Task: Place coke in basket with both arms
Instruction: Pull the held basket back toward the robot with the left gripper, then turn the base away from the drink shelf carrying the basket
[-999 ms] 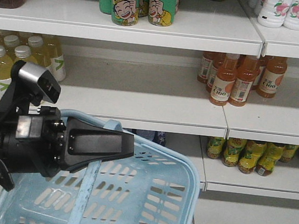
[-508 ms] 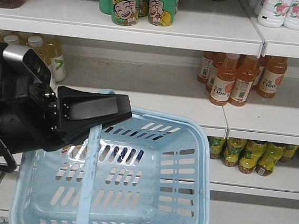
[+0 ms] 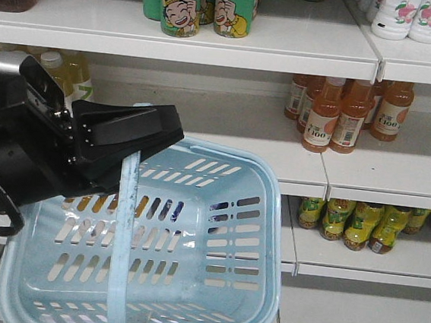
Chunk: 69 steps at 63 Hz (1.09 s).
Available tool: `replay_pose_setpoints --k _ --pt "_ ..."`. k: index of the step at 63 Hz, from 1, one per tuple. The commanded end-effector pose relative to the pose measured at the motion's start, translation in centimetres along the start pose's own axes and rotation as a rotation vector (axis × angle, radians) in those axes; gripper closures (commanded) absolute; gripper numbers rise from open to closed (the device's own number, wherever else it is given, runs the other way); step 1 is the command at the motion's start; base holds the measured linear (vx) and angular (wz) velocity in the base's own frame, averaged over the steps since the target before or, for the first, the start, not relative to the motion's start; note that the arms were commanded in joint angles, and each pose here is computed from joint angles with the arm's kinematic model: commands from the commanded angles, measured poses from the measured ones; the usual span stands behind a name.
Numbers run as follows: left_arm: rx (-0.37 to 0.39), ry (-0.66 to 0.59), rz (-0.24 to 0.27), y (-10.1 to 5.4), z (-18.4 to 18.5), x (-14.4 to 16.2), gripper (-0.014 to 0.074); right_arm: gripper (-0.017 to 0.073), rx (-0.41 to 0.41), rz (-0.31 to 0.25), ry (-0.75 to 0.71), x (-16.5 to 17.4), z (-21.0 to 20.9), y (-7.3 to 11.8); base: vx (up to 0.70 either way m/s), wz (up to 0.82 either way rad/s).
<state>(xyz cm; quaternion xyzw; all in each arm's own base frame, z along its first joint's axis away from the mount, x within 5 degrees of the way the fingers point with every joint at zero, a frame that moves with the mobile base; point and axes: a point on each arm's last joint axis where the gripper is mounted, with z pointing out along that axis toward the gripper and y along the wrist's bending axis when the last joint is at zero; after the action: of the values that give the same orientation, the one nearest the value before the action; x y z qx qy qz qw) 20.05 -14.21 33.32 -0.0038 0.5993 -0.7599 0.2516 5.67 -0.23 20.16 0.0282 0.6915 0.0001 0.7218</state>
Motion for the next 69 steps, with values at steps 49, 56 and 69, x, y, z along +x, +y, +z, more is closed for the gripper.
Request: replay_pose_setpoints --k 49,56,69 --pt "0.251 0.057 0.028 -3.46 -0.07 0.49 0.0599 0.0564 0.002 -0.012 -0.083 -0.53 -0.10 0.01 0.00 0.00" --pt "0.251 0.057 0.028 -3.46 -0.07 0.49 0.0599 0.0564 0.002 -0.012 -0.083 -0.53 -0.10 0.01 -0.02 -0.07" --pt "0.251 0.057 0.028 -3.46 -0.07 0.49 0.0599 0.0564 0.002 -0.012 -0.083 -0.53 -0.10 0.01 -0.03 -0.21"
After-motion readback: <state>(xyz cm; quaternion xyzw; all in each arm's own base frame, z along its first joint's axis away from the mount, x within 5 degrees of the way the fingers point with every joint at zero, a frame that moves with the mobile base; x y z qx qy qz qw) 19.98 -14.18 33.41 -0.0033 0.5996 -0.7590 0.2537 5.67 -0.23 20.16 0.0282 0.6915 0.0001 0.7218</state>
